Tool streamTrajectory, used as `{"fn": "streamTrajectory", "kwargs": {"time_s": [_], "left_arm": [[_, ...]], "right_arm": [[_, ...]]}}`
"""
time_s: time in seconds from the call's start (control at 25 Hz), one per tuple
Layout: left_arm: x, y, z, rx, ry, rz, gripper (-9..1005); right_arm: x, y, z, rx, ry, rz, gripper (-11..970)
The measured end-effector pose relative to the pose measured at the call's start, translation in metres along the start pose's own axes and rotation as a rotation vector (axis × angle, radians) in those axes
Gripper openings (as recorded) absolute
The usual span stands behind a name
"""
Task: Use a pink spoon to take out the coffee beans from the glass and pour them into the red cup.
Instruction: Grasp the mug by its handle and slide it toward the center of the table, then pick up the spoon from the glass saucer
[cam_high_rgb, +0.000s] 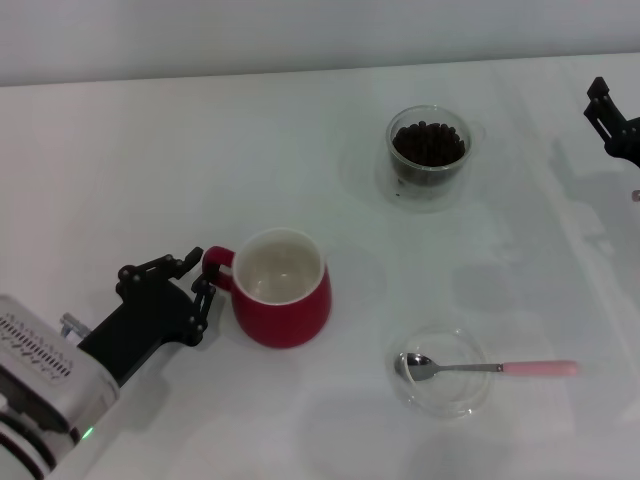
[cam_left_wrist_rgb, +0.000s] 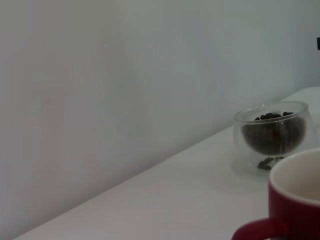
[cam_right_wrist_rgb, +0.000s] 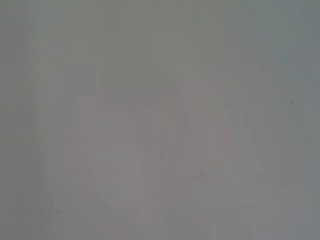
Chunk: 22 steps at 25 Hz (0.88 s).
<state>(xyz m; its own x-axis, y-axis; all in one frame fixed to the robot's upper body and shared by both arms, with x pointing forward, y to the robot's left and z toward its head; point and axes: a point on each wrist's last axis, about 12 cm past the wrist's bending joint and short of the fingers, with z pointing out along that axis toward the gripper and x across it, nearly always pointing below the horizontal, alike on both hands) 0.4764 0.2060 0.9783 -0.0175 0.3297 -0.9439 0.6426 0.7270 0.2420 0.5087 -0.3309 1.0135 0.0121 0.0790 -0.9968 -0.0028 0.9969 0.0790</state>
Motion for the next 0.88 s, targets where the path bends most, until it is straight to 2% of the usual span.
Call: {"fn": "streamTrajectory", "kwargs": {"time_s": [0.16, 0.32, 0.76, 0.88], "left_arm": [[0.003, -0.001, -0.009, -0.019, -0.013, -0.013, 185], [0.003, -0.001, -0.019, -0.044, -0.048, -0.023, 333], [0.015, -0.004, -0.043, -0.113, -0.035, -0.070, 577], [0.015, -0.005, -0.051, -0.145, -0.058, -0.091, 764]], "right_arm": [[0.000, 0.000, 0.000, -0.001, -0.004, 0.002, 858], [0.000, -0.001, -0.001, 0.002, -0.002, 0.003, 858], [0.000, -0.003, -0.006, 0.008, -0.017, 0.018, 857], [-0.001, -0.007, -0.015, 0.017, -0.044, 0.054, 857]]}}
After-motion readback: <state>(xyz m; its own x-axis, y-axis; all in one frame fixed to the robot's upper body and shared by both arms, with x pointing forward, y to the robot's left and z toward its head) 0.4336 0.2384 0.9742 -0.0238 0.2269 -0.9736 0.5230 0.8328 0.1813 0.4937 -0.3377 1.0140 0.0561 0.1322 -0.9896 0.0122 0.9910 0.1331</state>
